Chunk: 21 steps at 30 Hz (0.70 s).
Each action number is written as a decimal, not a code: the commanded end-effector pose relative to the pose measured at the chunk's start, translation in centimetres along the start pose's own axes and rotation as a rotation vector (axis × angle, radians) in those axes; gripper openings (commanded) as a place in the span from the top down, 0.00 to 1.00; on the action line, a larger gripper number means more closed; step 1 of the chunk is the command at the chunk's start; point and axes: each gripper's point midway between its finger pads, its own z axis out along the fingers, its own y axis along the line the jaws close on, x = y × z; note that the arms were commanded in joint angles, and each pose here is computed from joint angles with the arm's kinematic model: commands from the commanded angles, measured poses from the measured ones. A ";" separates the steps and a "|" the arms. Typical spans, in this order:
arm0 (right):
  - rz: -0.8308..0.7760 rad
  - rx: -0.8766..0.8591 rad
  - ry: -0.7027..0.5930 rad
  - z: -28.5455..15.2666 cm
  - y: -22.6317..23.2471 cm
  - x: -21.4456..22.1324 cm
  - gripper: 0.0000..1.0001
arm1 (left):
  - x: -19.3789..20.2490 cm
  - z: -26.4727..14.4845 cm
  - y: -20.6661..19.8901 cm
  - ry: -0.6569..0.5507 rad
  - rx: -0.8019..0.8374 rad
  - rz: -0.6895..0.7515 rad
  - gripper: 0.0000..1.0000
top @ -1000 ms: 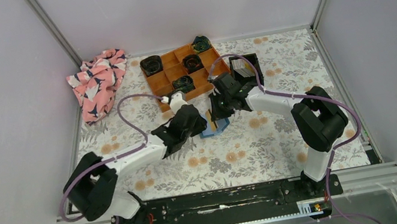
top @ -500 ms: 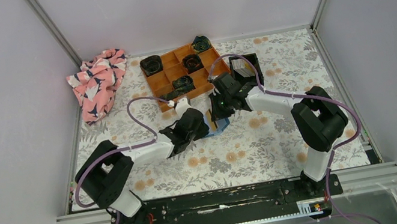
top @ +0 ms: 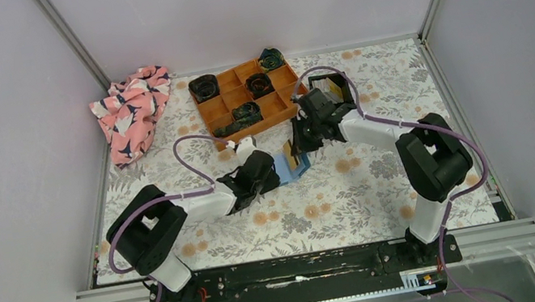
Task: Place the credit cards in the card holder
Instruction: Open the card holder at the center of the board, then insert the credit card into the card holder.
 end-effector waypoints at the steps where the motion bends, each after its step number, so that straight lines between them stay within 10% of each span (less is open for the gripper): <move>1: 0.016 -0.056 -0.054 -1.5 0.3 -1.8 1.00 | 0.0 0.6 1.2 -0.022 -0.028 0.003 0.70; 21: 0.142 -0.236 0.029 0.7 -0.2 0.7 1.00 | 0.6 0.1 3.2 -0.014 -0.078 0.006 0.72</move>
